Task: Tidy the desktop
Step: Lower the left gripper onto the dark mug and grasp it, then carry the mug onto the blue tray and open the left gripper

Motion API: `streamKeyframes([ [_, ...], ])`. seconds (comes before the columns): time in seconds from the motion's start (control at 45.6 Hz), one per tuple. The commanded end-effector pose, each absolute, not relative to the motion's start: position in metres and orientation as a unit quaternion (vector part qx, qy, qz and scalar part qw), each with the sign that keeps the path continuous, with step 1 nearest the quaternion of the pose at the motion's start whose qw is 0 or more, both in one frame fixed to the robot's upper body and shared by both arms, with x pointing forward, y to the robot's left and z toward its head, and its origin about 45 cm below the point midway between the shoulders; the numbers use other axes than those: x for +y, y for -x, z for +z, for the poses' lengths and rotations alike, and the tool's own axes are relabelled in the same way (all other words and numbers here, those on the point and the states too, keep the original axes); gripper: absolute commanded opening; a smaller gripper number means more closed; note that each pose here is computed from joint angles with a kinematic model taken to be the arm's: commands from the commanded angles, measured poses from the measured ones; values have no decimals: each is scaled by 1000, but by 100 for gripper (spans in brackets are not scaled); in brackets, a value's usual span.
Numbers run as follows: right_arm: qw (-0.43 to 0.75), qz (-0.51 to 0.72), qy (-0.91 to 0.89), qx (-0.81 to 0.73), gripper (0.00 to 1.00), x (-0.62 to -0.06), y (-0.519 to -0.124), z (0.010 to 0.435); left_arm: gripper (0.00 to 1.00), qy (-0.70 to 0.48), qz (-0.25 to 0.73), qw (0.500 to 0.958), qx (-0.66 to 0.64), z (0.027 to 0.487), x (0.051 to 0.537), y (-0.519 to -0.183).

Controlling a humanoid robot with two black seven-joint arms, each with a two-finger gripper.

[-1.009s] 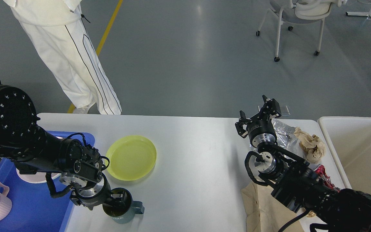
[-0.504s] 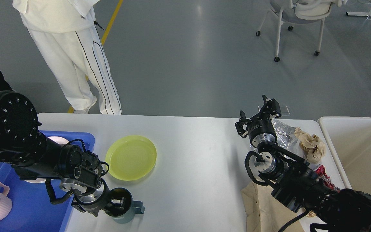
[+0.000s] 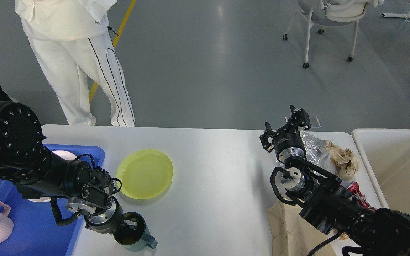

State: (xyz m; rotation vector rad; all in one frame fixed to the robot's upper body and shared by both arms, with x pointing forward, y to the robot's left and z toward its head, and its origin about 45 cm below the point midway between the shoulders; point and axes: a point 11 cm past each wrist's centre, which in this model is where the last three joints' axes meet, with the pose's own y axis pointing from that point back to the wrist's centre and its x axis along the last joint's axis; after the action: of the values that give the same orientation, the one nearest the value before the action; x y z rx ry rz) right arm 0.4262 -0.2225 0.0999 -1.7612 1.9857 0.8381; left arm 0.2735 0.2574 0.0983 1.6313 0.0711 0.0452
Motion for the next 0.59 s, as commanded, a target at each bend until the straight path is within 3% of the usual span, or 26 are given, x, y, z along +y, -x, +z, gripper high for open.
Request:
streamKeyframes([
  [0.0, 178, 297, 622, 702, 100, -223, -426, 100, 0, -728, 14, 685, 24, 99, 258, -274],
  [0.351, 177, 296, 623, 702, 100, -223, -426, 100, 0, -721, -13, 692, 33, 130, 254, -274],
  [0.57, 178, 297, 622, 702, 100, -222, -426, 100, 0, -702, -6, 710, 51, 226, 264, -314],
])
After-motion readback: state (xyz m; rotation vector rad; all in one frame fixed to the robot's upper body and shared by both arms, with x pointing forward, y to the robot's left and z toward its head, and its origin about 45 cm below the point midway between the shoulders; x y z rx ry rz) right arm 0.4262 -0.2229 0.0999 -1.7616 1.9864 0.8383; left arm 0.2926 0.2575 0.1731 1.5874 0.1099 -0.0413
